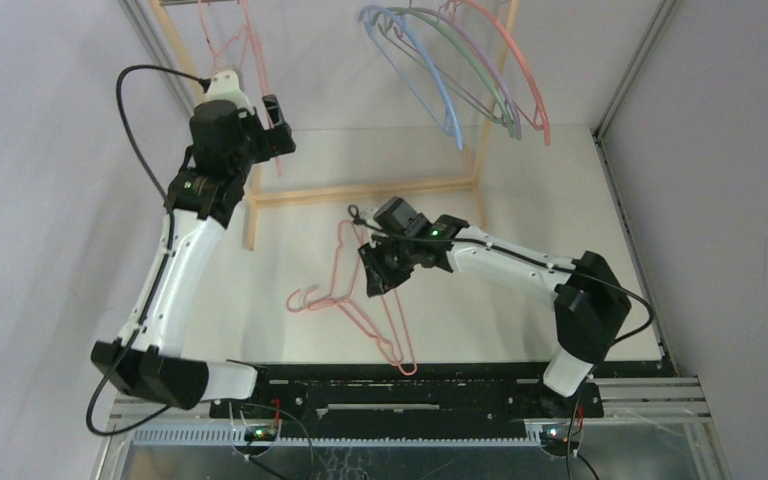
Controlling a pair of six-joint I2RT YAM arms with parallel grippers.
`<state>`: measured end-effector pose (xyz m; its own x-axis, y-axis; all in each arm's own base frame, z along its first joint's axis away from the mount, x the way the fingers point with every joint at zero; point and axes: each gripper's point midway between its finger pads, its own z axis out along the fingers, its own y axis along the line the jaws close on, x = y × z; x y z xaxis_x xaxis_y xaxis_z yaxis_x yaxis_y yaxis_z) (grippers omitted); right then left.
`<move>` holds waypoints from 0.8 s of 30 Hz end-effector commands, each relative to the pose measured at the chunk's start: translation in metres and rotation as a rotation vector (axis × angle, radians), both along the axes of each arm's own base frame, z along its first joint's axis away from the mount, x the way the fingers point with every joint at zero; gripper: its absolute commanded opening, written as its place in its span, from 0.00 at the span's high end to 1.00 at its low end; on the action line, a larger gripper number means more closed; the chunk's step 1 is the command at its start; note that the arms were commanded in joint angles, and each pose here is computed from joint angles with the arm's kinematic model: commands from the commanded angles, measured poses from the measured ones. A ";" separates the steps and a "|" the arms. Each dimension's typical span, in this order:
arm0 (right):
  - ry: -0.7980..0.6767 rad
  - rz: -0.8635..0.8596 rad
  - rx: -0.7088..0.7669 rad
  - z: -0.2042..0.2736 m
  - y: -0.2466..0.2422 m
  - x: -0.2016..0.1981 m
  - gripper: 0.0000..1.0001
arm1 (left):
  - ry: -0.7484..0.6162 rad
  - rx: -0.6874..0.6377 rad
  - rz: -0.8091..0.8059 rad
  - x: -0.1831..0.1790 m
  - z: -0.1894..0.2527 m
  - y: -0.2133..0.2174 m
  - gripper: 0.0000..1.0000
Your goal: Organize the hangers
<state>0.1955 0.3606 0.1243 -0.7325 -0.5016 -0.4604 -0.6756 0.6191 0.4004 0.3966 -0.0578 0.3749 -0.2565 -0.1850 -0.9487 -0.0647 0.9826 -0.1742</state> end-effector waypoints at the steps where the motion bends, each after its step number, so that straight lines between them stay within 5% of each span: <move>1: -0.071 0.089 0.025 0.006 0.021 -0.001 0.59 | 0.026 -0.046 -0.045 -0.028 -0.016 -0.005 0.01; 24: -0.040 0.100 -0.153 -0.088 0.044 0.016 0.57 | 0.178 -0.162 -0.064 -0.127 -0.128 -0.003 0.00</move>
